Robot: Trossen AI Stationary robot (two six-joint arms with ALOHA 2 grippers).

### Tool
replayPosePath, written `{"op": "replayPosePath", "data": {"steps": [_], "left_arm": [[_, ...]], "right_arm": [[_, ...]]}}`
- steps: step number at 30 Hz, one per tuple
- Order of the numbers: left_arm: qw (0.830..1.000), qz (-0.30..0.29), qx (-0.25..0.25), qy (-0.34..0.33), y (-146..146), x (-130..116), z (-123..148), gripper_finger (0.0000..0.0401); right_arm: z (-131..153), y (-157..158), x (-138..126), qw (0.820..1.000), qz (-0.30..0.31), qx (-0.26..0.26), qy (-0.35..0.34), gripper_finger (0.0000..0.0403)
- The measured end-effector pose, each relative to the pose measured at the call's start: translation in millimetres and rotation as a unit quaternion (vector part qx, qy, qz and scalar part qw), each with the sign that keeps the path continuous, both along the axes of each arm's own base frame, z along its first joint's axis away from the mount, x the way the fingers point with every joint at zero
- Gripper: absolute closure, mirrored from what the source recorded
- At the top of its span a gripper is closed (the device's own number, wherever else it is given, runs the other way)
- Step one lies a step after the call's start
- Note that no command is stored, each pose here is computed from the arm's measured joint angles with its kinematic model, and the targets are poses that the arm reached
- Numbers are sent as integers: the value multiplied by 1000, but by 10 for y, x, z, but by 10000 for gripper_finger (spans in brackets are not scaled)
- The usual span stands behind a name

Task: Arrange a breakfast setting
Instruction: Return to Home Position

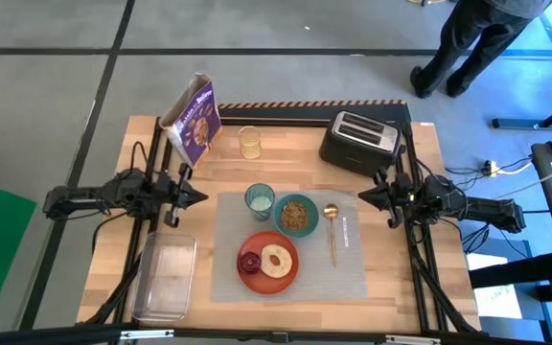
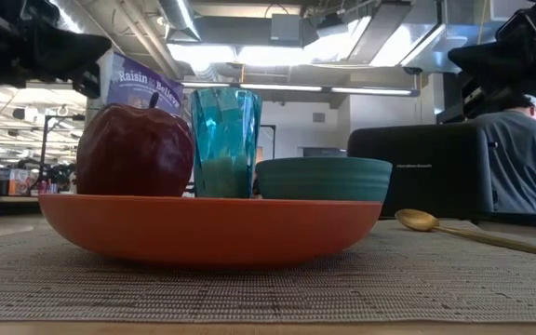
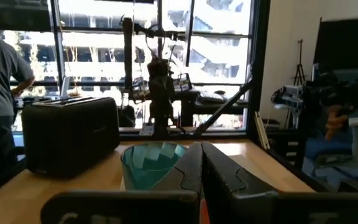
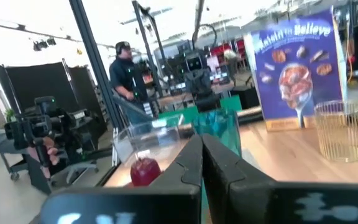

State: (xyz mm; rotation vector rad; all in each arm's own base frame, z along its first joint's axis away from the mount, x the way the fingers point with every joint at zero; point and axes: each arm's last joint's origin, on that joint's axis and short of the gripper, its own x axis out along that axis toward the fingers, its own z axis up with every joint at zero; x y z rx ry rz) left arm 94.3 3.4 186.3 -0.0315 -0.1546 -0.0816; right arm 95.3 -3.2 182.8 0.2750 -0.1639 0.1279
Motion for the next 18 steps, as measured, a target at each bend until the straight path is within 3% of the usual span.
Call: {"op": "replayPosePath", "data": {"steps": [9,18], "left_arm": [[1000,-15,-6,0,-7,15,-58,401],[998,-15,-12,59,-6,30,-168,401]], "right_arm": [[10,-10,-1,1000,-17,3,-5,403],[-29,-16,6,1000,-25,11,15,403]]}}
